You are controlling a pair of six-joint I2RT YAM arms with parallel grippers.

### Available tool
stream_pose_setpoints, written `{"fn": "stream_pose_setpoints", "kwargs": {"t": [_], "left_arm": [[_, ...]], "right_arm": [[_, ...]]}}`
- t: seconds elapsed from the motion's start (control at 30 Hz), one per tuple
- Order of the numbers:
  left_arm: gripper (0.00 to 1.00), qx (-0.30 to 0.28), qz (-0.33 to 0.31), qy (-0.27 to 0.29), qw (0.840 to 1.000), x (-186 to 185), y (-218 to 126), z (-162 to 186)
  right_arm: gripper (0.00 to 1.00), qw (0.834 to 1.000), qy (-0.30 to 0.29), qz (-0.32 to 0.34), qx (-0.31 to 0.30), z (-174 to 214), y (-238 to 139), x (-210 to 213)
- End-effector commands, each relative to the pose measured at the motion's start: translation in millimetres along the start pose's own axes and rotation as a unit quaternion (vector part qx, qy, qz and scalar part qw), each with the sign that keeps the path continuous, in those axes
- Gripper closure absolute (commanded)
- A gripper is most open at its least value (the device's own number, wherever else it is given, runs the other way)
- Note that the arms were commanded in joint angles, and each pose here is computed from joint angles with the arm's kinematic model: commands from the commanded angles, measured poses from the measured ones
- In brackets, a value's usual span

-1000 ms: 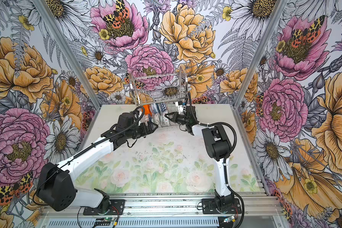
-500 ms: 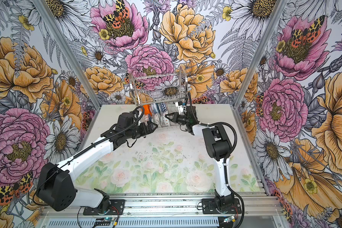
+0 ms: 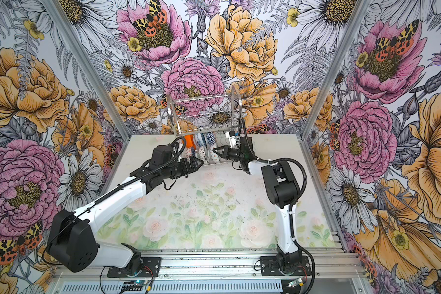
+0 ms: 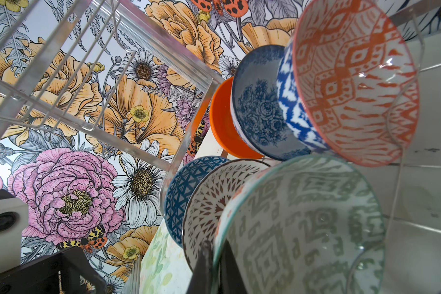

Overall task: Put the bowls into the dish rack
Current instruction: 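Hold the green-patterned bowl in the rack slot with the right gripper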

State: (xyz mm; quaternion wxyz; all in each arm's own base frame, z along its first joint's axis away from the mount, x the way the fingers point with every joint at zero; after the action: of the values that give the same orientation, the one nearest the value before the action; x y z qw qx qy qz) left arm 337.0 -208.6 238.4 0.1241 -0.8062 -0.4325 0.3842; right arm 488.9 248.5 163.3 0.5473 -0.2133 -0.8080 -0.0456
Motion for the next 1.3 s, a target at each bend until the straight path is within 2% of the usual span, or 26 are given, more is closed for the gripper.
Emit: {"fn": "stream_pose_setpoints", "kwargs": {"t": [0.0, 0.37, 0.63, 1.0, 1.27], "left_arm": [[0.01, -0.004, 0.007, 0.003, 1.0, 0.8, -0.6, -0.5], [0.01, -0.004, 0.007, 0.001, 1.0, 1.0, -1.2, -0.8], [0.01, -0.004, 0.008, 0.002, 1.0, 0.7, -1.2, -0.8], [0.01, -0.003, 0.008, 0.002, 1.0, 0.7, -0.6, -0.1], [0.01, -0.003, 0.009, 0.001, 1.0, 0.8, -0.7, -0.4]], "right_arm": [[1.0, 1.0, 0.008, 0.018, 0.001, 4.1, -5.8, -2.1], [1.0, 1.0, -0.003, 0.012, 0.006, 7.9, -3.2, 2.1], [0.95, 1.0, -0.014, 0.006, 0.01, 10.4, -0.7, 7.9], [0.82, 1.0, -0.015, 0.0, 0.009, 10.2, -0.8, 11.1], [0.79, 1.0, -0.014, -0.005, 0.009, 10.5, -0.7, 12.6]]}}
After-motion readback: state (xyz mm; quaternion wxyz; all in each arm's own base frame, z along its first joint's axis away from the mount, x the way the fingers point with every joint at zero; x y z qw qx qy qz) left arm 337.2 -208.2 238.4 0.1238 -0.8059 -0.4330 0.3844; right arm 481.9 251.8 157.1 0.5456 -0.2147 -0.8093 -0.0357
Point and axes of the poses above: each gripper's point midway between its finger pads, its own y axis out along the fingers, its own x axis along the line the jaws close on, z = x × y, the point moved 4 cm from there along -y, back along the fingers, and after that the axes turned 13 degrees about y, right-handed, at the moved point
